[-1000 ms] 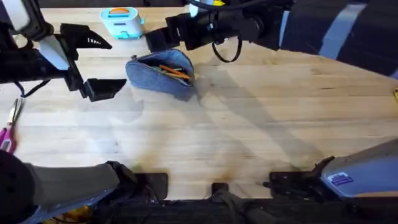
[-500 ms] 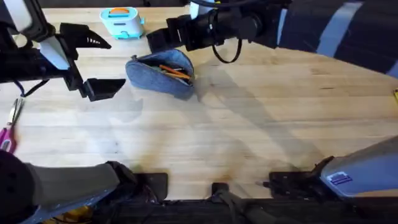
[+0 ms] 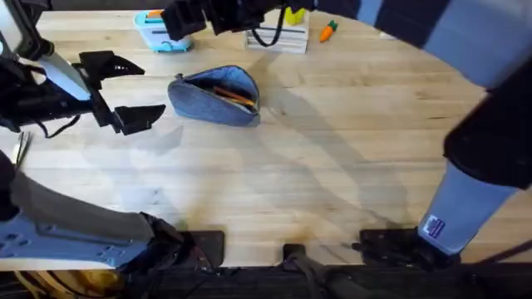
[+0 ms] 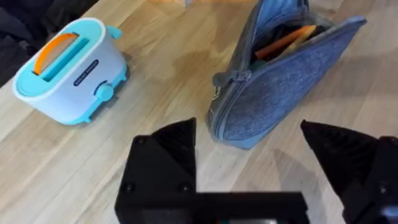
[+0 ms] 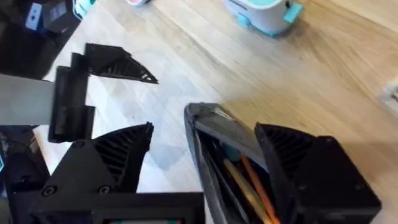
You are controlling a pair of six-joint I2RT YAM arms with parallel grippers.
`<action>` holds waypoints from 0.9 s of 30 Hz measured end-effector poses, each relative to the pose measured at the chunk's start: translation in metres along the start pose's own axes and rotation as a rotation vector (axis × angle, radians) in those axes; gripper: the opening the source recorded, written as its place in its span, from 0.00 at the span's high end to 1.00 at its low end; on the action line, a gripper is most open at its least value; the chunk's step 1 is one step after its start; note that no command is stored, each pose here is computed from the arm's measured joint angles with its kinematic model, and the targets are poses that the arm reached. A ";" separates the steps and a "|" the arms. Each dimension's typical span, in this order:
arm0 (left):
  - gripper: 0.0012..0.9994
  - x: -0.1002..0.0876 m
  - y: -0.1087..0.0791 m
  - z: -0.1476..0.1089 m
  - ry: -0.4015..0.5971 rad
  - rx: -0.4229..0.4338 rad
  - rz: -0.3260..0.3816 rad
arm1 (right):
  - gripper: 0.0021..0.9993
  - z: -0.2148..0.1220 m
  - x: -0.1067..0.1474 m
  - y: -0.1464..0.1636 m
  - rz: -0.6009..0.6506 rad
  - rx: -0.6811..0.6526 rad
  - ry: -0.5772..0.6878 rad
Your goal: Unzip the bag, pick up the pens from the table one at a time and place them inside, then zip the bag closed.
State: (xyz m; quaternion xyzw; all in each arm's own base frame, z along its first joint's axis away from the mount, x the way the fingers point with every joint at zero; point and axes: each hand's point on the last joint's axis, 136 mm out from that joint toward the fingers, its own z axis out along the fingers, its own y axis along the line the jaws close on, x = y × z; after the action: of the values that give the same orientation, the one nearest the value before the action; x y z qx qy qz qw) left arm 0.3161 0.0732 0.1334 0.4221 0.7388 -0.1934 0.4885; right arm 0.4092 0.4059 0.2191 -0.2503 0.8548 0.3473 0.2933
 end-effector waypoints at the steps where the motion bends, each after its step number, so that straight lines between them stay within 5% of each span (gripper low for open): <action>1: 0.01 0.002 0.001 0.001 -0.014 0.001 -0.014 | 0.00 0.007 0.000 0.003 -0.007 -0.012 -0.003; 7: 0.01 0.008 0.004 0.007 -0.063 0.005 -0.051 | 0.00 0.063 0.028 0.014 -0.006 -0.080 0.044; 22: 0.01 0.013 0.013 0.008 -0.040 -0.019 0.008 | 0.01 0.113 0.061 0.008 0.152 -0.104 0.094; 25: 0.01 0.013 0.013 0.008 -0.040 -0.019 0.010 | 0.14 0.117 0.063 0.011 0.174 -0.134 0.101; 26: 0.01 0.013 0.013 0.008 -0.040 -0.020 0.010 | 0.30 0.116 0.064 0.016 0.181 -0.159 0.109; 27: 0.01 0.013 0.013 0.008 -0.040 -0.020 0.010 | 0.35 0.116 0.064 0.017 0.184 -0.166 0.113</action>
State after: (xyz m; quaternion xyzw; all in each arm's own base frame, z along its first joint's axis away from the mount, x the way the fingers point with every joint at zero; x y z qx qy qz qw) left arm 0.3288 0.0810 0.1202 0.4170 0.7286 -0.1922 0.5083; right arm 0.3912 0.4880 0.1155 -0.2132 0.8576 0.4279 0.1899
